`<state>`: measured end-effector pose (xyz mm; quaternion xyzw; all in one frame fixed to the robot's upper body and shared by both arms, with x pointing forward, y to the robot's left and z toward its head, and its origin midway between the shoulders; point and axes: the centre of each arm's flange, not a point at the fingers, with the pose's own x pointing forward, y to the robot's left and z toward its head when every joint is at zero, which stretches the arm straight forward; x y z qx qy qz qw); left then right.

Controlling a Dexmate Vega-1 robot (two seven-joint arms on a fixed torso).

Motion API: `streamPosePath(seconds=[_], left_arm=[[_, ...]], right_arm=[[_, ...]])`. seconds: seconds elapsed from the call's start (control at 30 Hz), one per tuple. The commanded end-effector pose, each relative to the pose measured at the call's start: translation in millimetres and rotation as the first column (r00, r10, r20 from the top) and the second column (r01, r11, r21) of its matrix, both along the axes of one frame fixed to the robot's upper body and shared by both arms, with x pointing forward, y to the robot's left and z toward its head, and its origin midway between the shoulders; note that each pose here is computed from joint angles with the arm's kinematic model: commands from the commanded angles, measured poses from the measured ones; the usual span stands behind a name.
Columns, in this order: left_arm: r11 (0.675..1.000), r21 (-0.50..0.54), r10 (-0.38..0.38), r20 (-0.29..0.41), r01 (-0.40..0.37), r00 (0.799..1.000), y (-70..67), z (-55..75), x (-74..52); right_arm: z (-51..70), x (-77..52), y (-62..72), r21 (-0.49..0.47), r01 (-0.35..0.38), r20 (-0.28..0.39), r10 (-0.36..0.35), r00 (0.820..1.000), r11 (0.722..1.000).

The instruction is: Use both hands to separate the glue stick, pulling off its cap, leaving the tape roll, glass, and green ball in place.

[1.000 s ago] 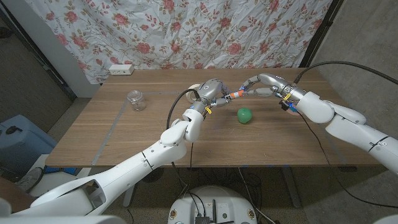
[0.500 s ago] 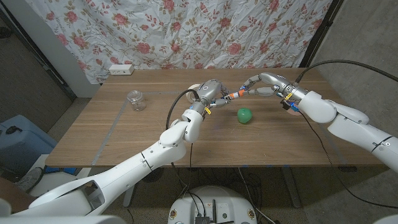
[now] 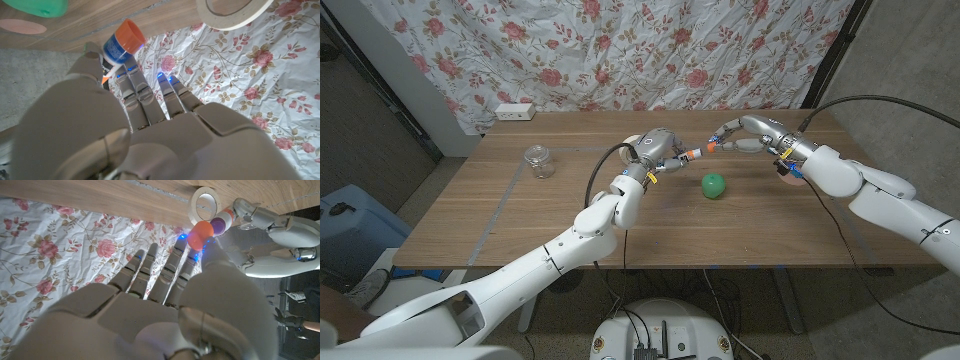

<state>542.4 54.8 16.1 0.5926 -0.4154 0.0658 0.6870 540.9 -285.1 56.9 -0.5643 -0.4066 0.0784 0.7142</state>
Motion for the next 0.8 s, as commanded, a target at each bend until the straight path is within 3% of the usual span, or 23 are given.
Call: streamPosePath(seconds=[0.03, 0.8], left_arm=[[0.999, 0.028, 0.017, -0.020, -0.016, 1.000, 11.7, 2.3, -2.0], [0.987, 0.154, 0.054, -0.062, -0.044, 0.997, 34.4, -0.5, 0.4]], right_arm=[[3.8, 7.9, -8.7, 0.043, 0.035, -0.011, -0.034, 0.999, 0.998], [0.6, 29.9, -16.4, 0.111, 0.106, -0.077, -0.097, 0.992, 0.988]])
